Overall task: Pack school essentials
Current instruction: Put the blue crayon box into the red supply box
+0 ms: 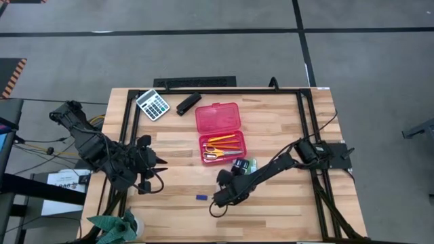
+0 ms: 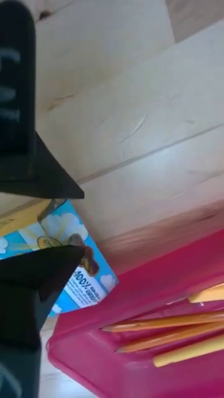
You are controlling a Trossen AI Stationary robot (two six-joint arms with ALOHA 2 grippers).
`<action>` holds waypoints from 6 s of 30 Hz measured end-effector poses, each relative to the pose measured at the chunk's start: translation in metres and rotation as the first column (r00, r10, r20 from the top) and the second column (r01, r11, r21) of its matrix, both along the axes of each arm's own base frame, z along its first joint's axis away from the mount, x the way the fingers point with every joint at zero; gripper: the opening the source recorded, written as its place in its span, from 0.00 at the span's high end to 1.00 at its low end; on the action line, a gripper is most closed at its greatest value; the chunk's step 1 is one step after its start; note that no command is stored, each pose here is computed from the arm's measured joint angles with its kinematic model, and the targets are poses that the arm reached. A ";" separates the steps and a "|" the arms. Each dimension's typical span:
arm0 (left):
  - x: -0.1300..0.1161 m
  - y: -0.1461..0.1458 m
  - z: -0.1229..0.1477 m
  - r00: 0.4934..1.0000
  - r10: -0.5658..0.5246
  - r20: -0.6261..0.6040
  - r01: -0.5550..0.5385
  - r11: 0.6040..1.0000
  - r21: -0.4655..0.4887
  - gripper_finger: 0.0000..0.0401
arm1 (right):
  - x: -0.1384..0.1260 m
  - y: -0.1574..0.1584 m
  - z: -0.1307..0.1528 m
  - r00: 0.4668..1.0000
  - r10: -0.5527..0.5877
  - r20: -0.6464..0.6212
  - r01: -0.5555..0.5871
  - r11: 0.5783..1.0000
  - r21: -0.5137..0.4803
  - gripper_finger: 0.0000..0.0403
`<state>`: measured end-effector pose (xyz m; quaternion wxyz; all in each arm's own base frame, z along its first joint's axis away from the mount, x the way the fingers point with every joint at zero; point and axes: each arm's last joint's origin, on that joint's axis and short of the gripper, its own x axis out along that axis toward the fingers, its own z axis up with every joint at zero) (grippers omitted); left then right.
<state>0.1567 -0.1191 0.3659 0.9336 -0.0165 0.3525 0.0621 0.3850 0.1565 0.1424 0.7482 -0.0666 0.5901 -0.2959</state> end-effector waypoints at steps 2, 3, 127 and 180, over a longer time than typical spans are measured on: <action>0.000 0.000 0.000 1.000 -0.001 0.000 0.001 1.000 0.001 0.79 | -0.001 0.000 0.000 1.000 -0.016 0.000 0.016 1.000 0.002 0.72; 0.000 0.000 0.000 1.000 -0.003 0.000 0.003 1.000 0.003 0.79 | -0.001 0.000 0.000 1.000 -0.027 -0.002 0.027 1.000 0.005 0.75; -0.063 0.010 0.045 0.975 0.007 0.221 -0.028 0.995 0.094 0.79 | -0.040 0.000 0.010 0.994 0.080 0.078 -0.088 0.991 0.101 0.39; -0.057 0.004 -0.001 0.907 0.277 0.317 -0.270 0.961 -0.067 0.79 | -0.049 0.045 0.112 0.755 -0.475 0.451 0.282 0.857 0.430 0.90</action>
